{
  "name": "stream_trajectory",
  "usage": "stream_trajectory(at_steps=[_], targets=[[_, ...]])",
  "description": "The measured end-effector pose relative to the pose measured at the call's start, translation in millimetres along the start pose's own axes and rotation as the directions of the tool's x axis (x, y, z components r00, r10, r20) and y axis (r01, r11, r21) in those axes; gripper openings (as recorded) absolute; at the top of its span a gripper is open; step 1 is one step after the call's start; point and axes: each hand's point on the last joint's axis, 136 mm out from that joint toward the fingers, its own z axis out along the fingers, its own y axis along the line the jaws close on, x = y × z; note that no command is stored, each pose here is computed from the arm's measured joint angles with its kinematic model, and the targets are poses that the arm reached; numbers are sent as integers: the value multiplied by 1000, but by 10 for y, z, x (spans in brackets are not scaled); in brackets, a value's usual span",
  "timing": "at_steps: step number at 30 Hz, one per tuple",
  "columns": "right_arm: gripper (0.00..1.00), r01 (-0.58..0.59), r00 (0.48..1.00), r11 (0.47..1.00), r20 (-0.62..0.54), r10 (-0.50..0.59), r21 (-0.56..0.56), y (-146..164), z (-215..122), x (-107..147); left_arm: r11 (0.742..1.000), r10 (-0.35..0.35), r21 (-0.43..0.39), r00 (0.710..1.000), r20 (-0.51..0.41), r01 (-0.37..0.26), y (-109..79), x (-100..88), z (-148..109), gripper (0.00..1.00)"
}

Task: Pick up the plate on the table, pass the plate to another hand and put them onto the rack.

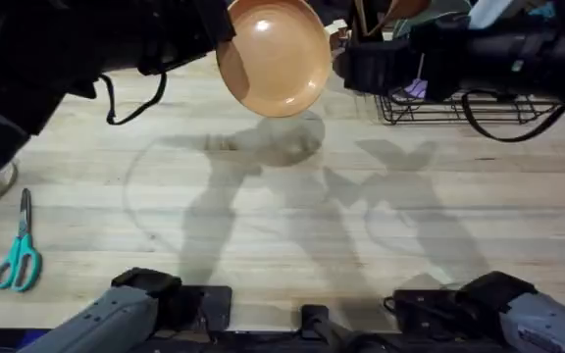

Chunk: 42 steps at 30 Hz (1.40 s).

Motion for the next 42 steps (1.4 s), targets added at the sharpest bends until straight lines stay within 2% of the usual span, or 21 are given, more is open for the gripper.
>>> stream_trajectory(at_steps=[7, 18, 42], targets=[[994, -8, 1000, 1000, 1, 8, 5, -16, 23, -5, 999, 36, 36, 999, -6, -36, -110, 28, 7, 43], [994, -42, 994, 998, -102, 46, 45, -206, 360, 219, 999, 40, 37, 999, -4, -40, -113, 23, 6, 43], [994, -48, 990, 997, -126, 56, 68, -428, 859, 305, 998, 43, 36, 999, -5, -42, -112, 25, 6, 43]])
